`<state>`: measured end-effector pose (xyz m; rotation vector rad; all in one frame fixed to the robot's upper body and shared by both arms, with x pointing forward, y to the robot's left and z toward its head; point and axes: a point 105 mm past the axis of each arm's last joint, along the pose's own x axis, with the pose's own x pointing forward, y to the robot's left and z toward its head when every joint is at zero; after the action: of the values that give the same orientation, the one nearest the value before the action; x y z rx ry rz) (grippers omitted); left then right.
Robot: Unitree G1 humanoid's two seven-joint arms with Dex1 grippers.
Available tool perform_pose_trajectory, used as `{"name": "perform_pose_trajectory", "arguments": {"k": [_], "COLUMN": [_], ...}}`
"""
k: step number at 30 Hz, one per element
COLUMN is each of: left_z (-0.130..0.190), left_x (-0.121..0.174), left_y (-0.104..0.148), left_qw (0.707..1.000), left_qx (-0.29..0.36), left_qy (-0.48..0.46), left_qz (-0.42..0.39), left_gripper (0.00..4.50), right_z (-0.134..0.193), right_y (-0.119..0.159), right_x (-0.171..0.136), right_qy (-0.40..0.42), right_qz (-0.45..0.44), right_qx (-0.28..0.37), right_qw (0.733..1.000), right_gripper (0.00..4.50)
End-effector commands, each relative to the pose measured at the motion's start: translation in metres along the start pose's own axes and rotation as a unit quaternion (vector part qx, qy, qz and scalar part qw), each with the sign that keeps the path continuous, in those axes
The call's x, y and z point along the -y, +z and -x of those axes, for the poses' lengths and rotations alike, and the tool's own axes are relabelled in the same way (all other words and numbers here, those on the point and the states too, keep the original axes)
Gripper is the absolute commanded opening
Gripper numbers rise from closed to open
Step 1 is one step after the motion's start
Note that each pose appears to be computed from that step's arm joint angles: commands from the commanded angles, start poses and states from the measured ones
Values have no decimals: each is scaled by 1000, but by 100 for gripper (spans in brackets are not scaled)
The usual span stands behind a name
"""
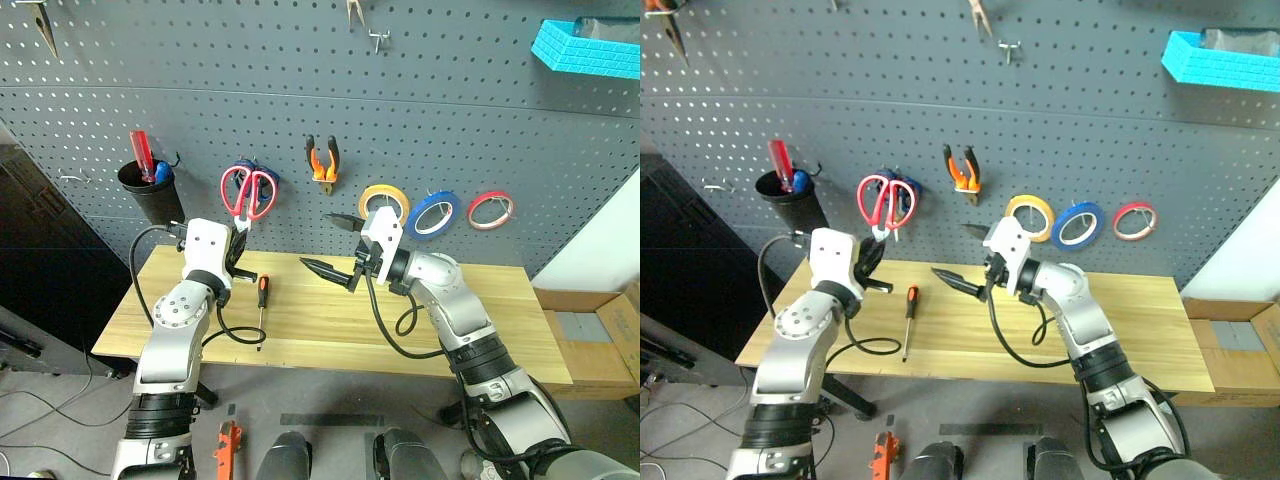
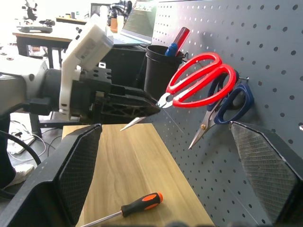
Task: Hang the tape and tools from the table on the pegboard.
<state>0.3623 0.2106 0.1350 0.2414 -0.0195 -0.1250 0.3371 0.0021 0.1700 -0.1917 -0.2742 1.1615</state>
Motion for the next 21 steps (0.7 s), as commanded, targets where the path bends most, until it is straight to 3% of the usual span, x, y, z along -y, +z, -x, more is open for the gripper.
{"name": "perform_pose_trajectory", "arguments": {"k": [1, 10, 13, 21], "left_z": [-3, -5, -2, 32], "left_x": [-5, -8, -4, -17], "left_y": [13, 14, 4, -77], "left_qw": [1000, 1000, 1000, 984], "left_qx": [18, 15, -1, -122], "left_qy": [8, 7, 9, 87], "left_qz": [11, 8, 17, 96], "left_gripper": [58, 350, 449, 449], "right_z": [0, 1, 3, -7], "right_y": [14, 13, 11, -7], "right_x": [0, -1, -2, -27], "right_qy": [1, 2, 4, 41], "right_qz": [22, 24, 23, 35], "right_qx": [20, 17, 14, -27], "right_qw": [1000, 1000, 1000, 998], "right_gripper": [450, 450, 450, 450]}}
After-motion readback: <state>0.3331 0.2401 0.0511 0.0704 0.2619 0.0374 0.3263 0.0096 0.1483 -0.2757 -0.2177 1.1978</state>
